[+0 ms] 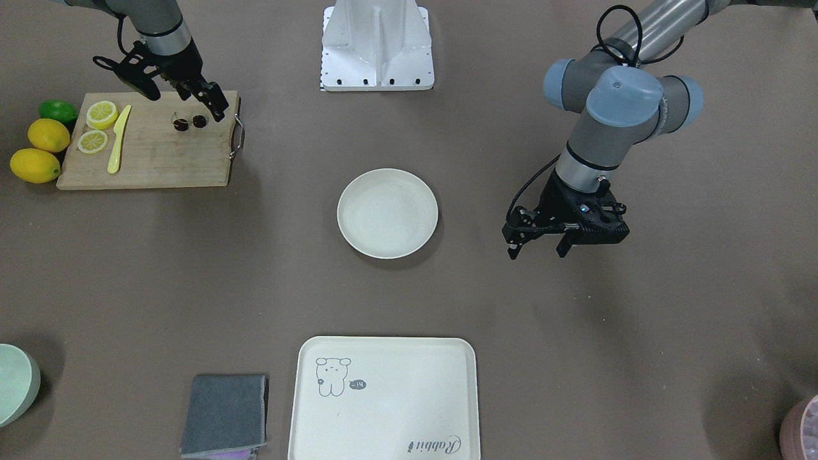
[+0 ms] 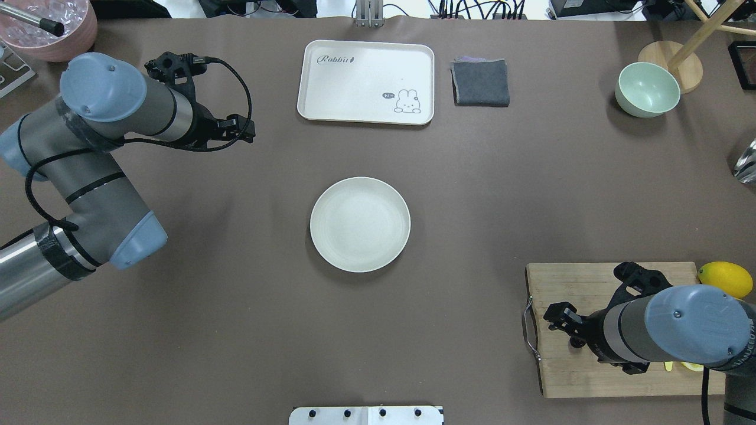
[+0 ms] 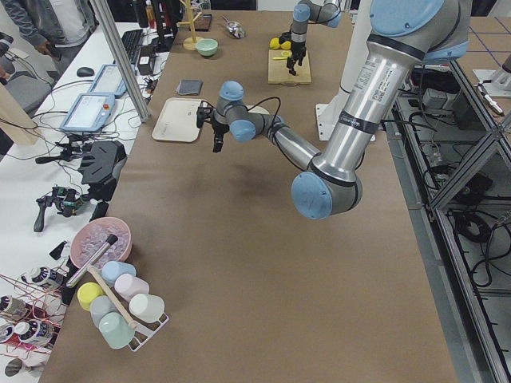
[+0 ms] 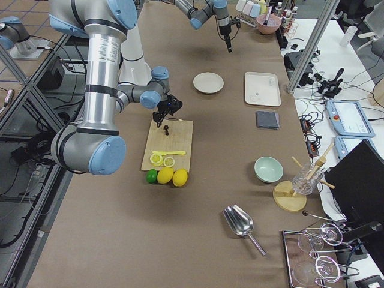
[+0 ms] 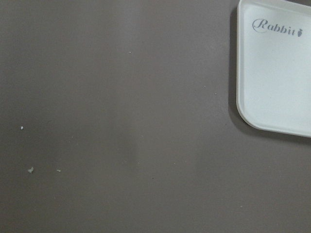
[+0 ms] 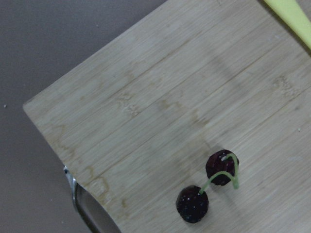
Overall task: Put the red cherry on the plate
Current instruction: 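Lower the right gripper onto the dark red cherries and pinch their stems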
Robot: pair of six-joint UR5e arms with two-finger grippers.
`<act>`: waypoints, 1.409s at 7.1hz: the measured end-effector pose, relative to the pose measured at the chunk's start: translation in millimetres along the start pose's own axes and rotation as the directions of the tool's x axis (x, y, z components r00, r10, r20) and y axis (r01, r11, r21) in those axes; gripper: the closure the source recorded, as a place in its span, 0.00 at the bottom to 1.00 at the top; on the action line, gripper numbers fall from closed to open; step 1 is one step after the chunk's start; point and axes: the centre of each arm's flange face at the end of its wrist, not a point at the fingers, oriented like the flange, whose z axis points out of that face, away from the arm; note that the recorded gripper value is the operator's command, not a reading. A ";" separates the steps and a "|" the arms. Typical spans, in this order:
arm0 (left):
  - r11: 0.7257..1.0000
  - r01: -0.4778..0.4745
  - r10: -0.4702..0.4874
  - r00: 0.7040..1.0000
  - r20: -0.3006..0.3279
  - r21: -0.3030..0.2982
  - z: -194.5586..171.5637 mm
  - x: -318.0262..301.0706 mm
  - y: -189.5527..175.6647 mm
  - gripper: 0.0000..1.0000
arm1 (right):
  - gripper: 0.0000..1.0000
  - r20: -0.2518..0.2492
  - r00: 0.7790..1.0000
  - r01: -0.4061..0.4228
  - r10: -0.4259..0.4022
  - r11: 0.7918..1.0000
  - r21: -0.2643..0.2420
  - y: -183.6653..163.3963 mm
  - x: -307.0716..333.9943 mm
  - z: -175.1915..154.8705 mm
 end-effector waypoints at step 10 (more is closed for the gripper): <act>1.000 0.001 -0.001 1.000 0.004 -0.002 2.6 -1.4 0.3 0.02 | 0.99 -0.041 0.999 -0.018 0.021 0.998 0.054 -15.6 -1.5 24.3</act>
